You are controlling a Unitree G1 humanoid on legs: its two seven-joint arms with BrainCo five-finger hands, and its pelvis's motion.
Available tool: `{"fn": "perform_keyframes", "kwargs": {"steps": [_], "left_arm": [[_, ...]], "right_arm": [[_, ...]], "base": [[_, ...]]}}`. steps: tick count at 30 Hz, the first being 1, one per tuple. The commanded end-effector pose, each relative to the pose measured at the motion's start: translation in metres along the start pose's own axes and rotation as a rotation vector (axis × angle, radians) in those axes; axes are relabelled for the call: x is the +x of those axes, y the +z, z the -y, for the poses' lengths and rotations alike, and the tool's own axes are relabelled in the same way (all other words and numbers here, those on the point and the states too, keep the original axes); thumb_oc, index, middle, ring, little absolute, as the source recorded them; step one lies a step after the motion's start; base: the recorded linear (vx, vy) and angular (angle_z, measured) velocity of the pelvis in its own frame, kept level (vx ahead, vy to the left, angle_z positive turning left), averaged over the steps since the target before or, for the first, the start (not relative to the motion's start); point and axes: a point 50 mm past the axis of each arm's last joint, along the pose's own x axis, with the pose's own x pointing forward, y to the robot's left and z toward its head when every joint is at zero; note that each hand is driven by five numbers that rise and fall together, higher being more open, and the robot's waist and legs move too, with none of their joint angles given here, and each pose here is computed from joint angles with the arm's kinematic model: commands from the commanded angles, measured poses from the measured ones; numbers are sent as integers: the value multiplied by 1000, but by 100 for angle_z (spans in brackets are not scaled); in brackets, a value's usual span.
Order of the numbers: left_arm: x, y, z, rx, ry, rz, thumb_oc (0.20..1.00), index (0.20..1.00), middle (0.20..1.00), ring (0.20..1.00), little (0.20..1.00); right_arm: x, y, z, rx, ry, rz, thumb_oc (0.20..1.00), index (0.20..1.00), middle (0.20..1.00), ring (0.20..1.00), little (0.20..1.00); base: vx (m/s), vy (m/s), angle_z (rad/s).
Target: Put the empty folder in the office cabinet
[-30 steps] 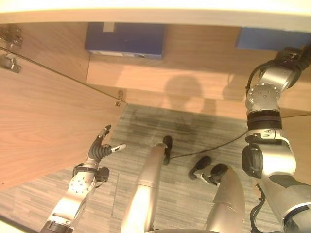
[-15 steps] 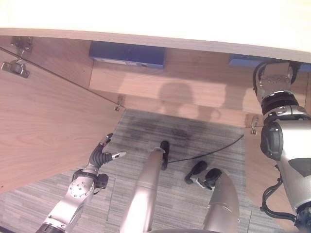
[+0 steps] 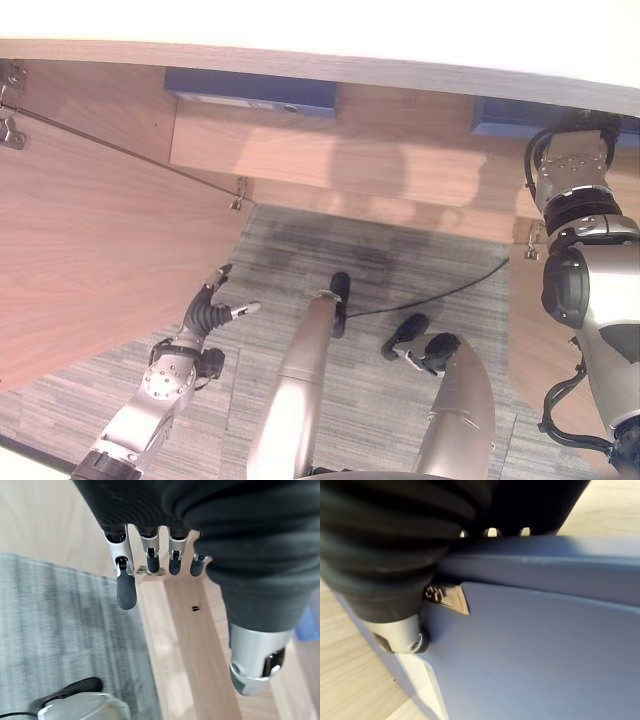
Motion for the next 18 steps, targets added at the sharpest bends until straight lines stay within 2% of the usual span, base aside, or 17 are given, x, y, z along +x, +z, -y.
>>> {"fn": "perform_keyframes", "kwargs": {"steps": [1, 6, 7, 8, 9, 11, 18], "left_arm": [[-3, 16, -1, -15, -3, 80, 1000, 1000, 1000, 1000, 1000], [-3, 15, -2, -21, 6, 75, 1000, 1000, 1000, 1000, 1000], [-3, 14, -2, -28, 9, 69, 1000, 1000, 1000, 1000, 1000], [-4, 13, -2, -28, 9, 68, 1000, 1000, 1000, 1000, 1000], [-4, 13, -2, -28, 9, 68, 1000, 1000, 1000, 1000, 1000], [-5, 12, -6, -27, 12, 69, 1000, 1000, 1000, 1000, 1000], [-5, 8, -5, -58, 19, 58, 1000, 1000, 1000, 1000, 1000]], "right_arm": [[0, 13, -8, 10, 15, 25, 200, 200, 200, 200, 200], [-4, 13, -17, 20, 70, 33, 200, 200, 200, 200, 200], [-8, 16, -25, 14, 118, 52, 253, 253, 253, 253, 253], [-10, 16, -30, 11, 154, 60, 1000, 1000, 1000, 1000, 1000], [-10, 16, -29, 11, 156, 60, 1000, 1000, 1000, 1000, 1000], [-18, 22, -42, 44, 283, 100, 1000, 1000, 1000, 1000, 1000], [-15, 17, -35, 43, 306, 99, 1000, 1000, 1000, 1000, 1000]], "base": [[0, 0, 0], [0, 0, 0], [0, 0, 0], [0, 0, 0], [0, 0, 0], [0, 0, 0], [0, 0, 0]]}}
